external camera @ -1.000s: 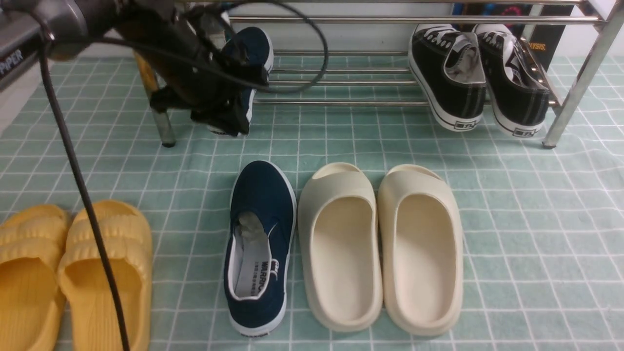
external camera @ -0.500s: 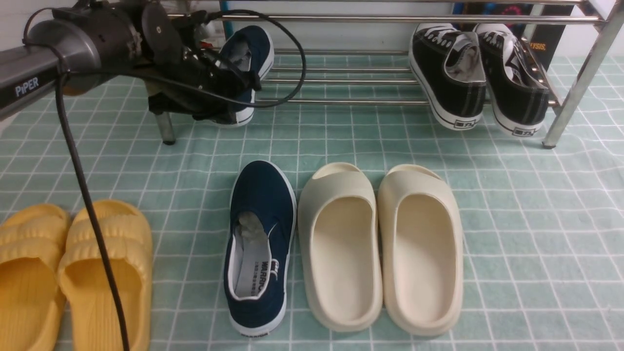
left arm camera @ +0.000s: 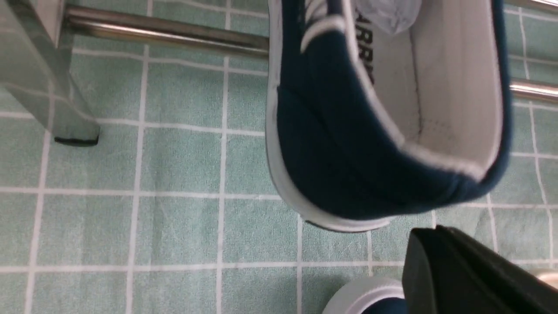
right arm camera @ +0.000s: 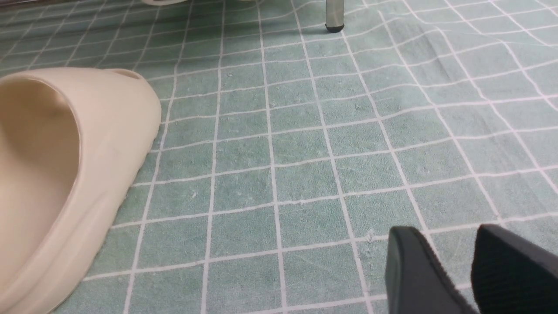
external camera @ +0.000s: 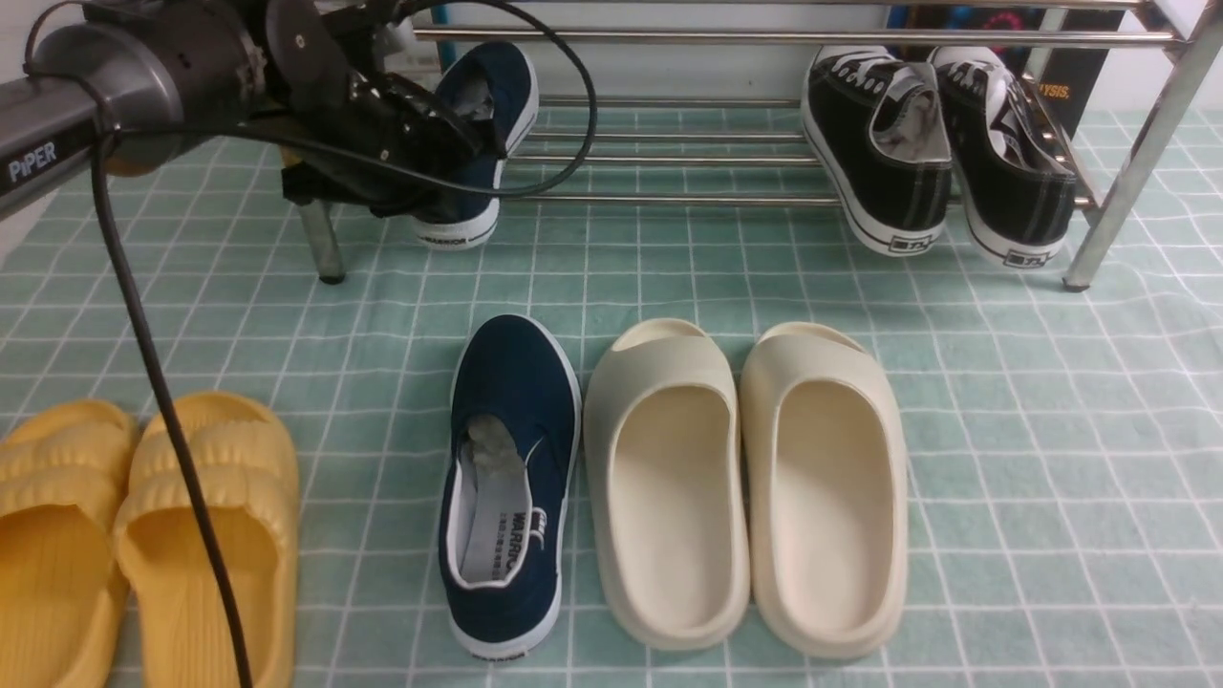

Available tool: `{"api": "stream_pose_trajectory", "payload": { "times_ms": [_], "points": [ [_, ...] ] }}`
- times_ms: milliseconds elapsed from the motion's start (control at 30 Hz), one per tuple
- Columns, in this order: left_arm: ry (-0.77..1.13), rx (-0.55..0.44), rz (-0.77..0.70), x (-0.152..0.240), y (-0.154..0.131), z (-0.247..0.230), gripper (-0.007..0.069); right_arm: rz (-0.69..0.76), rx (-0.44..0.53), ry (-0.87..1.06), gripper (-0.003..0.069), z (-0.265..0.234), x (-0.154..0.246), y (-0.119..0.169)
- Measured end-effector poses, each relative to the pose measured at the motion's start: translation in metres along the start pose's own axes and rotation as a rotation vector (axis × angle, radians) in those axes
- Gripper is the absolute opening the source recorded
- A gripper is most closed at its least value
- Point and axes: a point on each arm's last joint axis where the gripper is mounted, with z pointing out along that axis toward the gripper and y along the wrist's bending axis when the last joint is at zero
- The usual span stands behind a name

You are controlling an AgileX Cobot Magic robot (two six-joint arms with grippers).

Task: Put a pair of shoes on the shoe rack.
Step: Use the left arm to put a shoe into the shoe rack, then use the left arm to grab the shoe closest to it

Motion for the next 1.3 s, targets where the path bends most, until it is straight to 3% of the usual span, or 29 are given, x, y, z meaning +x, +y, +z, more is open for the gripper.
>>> {"api": "stream_pose_trajectory", "payload": {
  "times_ms": [333,533,933,1100,1300],
  "points": [
    [0.083,-0.013,0.029,0.008,0.002,0.003,-0.0013,0.000,0.000,0.000,0.0239,0.000,0.000,0.000],
    [0.054,-0.020,0.068,0.011,0.008,0.031,-0.0013,0.000,0.000,0.000,0.0239,0.000,0.000,0.000],
    [-0.062,-0.013,0.089,-0.001,0.006,0.025,-0.0013,0.000,0.000,0.000,0.0239,0.000,0.000,0.000],
    [0.083,-0.023,0.094,0.007,0.002,-0.002,-0.0013,0.000,0.000,0.000,0.0239,0.000,0.000,0.000],
    [0.419,-0.018,0.092,0.036,-0.007,-0.062,-0.0013,0.000,0.000,0.000,0.0239,0.000,0.000,0.000]
  ]
}}
